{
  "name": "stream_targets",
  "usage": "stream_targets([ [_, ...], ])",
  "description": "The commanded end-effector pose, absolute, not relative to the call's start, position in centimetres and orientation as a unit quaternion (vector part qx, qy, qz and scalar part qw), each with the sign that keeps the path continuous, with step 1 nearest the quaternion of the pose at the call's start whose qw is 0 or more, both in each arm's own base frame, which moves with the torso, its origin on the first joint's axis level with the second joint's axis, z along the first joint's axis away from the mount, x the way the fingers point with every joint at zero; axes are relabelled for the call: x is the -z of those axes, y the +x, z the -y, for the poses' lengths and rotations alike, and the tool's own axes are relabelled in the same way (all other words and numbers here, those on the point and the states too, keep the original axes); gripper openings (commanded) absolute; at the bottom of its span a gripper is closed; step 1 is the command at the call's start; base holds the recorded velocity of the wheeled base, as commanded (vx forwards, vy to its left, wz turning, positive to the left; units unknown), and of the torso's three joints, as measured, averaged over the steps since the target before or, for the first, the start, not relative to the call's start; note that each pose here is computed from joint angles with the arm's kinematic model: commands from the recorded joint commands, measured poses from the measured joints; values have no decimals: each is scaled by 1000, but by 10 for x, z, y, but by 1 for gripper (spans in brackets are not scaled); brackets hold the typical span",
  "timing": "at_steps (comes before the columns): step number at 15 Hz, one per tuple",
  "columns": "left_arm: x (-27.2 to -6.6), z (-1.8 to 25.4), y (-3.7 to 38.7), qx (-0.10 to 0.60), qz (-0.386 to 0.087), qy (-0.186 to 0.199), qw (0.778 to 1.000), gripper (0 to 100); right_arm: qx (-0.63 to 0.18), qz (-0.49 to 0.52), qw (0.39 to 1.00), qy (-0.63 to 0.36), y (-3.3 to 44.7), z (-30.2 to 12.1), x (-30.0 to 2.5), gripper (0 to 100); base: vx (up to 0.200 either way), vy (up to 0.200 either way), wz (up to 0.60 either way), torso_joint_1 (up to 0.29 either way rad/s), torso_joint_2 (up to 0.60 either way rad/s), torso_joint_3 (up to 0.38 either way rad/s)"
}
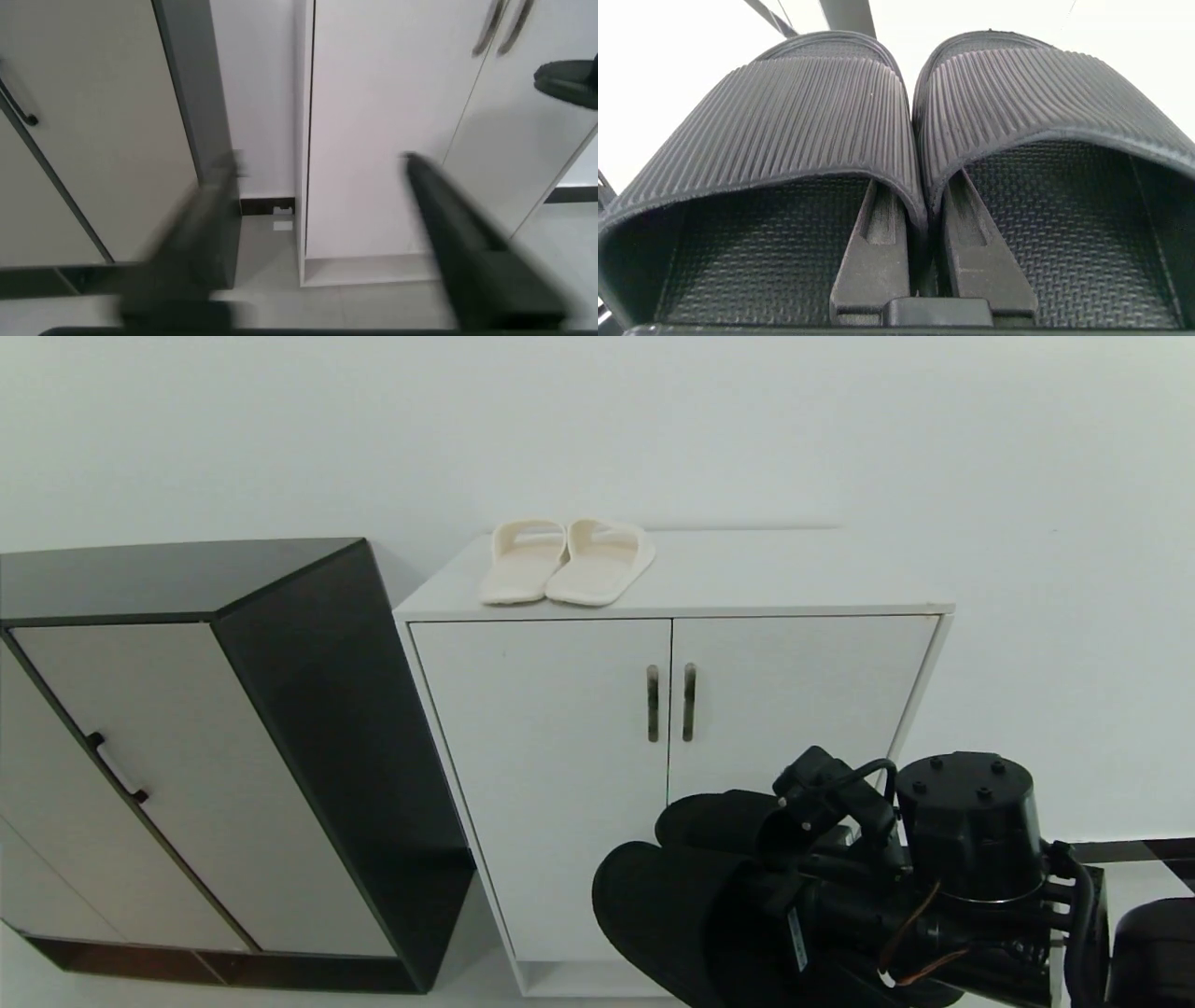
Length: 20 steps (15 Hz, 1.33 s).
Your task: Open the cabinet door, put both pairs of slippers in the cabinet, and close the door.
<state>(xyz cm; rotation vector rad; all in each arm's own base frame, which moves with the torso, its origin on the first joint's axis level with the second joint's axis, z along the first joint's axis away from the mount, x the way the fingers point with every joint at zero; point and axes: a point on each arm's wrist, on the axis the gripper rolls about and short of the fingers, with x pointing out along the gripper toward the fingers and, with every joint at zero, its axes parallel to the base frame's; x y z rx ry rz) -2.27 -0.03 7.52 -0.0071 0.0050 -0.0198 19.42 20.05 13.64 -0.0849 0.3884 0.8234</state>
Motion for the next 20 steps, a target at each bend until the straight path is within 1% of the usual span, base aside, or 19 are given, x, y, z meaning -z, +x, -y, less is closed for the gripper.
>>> stream_targets([
  [1, -75, 0, -23, 9, -3, -3, 1000, 100, -397, -196, 896, -44, 195, -201, -131, 0, 0, 0, 0, -159, 481, 339],
  [5, -75, 0, -23, 9, -3, -3, 1000, 100, -400, -173, 899, -37, 192, -199, -127, 0, 0, 0, 0, -132, 466, 331],
  [8, -75, 0, -23, 9, -3, -2, 1000, 100, -396, -175, 900, -39, 193, -199, -125, 0, 0, 0, 0, -100, 455, 352],
  [12, -75, 0, -22, 12, -5, 2, 1000, 100, -396, -178, 900, -40, 193, -199, -122, 0, 0, 0, 0, -45, 441, 397],
  [14, -75, 0, -21, 14, -16, -2, 1000, 100, -396, -181, 899, -41, 192, -198, -120, 0, 0, 0, 0, -7, 242, 232],
  [15, -76, 0, -21, 13, -14, -2, 1000, 100, -395, -184, 899, -43, 192, -199, -118, 0, 0, 0, 0, -7, 110, 95],
  [16, -77, 0, -21, 13, -11, 5, 1000, 100, -397, -184, 898, -43, 192, -199, -118, 0, 0, 0, 0, 2, 56, 41],
  [17, -81, 0, -21, 16, -15, 23, 999, 100, -398, -184, 898, -44, 191, -200, -118, 0, 0, 0, 0, 0, 0, 0],
  [18, -105, 1, -19, 30, -12, 14, 999, 100, -400, -183, 897, -44, 190, -201, -118, 0, 0, 0, 0, 0, 0, 0],
  [19, -143, 1, -18, 52, 6, -34, 998, 100, -400, -182, 897, -43, 190, -201, -118, 0, 0, 0, 0, 0, 0, 0],
  [20, -166, 3, -8, 87, -12, -55, 995, 100, -401, -179, 898, -42, 190, -201, -119, 0, 0, 0, 0, 0, 0, 0],
])
